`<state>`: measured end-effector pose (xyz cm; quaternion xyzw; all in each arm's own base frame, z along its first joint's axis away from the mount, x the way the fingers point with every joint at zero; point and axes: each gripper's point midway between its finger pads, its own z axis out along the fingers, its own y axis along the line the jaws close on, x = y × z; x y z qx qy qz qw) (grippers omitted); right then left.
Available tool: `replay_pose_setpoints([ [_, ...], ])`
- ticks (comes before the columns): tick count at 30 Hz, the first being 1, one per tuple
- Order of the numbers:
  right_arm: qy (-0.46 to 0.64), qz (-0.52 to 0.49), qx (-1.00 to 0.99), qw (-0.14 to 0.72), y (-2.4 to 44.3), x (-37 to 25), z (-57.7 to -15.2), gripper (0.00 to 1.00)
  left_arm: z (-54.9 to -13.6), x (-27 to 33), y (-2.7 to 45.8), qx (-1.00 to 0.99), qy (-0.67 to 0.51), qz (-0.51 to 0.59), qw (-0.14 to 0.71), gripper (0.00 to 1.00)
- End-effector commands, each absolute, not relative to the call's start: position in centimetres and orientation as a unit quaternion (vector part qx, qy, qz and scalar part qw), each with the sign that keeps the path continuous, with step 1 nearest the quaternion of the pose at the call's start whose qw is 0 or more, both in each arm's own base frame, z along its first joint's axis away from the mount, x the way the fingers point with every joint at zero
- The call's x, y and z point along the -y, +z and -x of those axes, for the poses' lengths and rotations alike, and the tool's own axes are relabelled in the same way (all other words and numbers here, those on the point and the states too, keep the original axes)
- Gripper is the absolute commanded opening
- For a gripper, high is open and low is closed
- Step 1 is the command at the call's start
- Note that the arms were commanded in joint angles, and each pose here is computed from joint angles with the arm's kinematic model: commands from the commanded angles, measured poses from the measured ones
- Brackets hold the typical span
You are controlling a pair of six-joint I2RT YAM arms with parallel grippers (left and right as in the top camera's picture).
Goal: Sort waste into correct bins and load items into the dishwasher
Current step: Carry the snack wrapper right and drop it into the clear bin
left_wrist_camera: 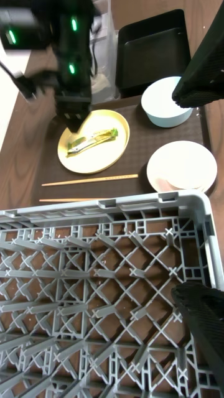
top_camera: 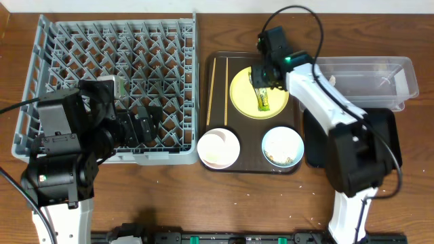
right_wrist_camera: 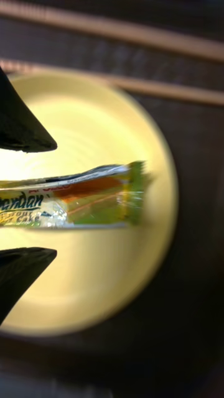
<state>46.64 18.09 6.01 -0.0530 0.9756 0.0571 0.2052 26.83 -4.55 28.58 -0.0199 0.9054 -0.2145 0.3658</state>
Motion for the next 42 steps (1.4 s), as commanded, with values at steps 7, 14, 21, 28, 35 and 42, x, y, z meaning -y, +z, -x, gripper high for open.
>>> replay_pose_setpoints([
  [7,0.051,0.083,-0.983,0.153,1.7,-19.1,-45.1,0.22,-26.8,4.6,29.1,-0.904,-0.214,0.012,0.370,0.91],
  [14,0.080,0.032,-0.965,0.248,11.4,-16.9,-47.3,0.02,-26.8,4.6,29.1,-0.904,-0.214,0.012,0.370,0.91],
  [21,0.082,-0.110,-0.951,0.279,18.0,-8.2,-46.7,0.01,-26.8,4.6,29.1,-0.904,-0.215,0.012,0.370,0.91],
  [28,0.014,-0.296,-0.943,0.151,12.8,2.1,-42.5,0.01,-26.5,4.7,28.8,-0.907,-0.216,0.015,0.362,0.91],
  [35,0.086,-0.233,-0.954,0.169,12.0,2.2,-44.9,0.27,-26.5,4.7,28.8,-0.907,-0.216,0.015,0.362,0.91],
  [42,0.156,-0.209,-0.942,0.210,17.3,0.0,-44.4,0.64,-26.2,4.9,28.6,-0.908,-0.223,0.018,0.354,0.91],
])
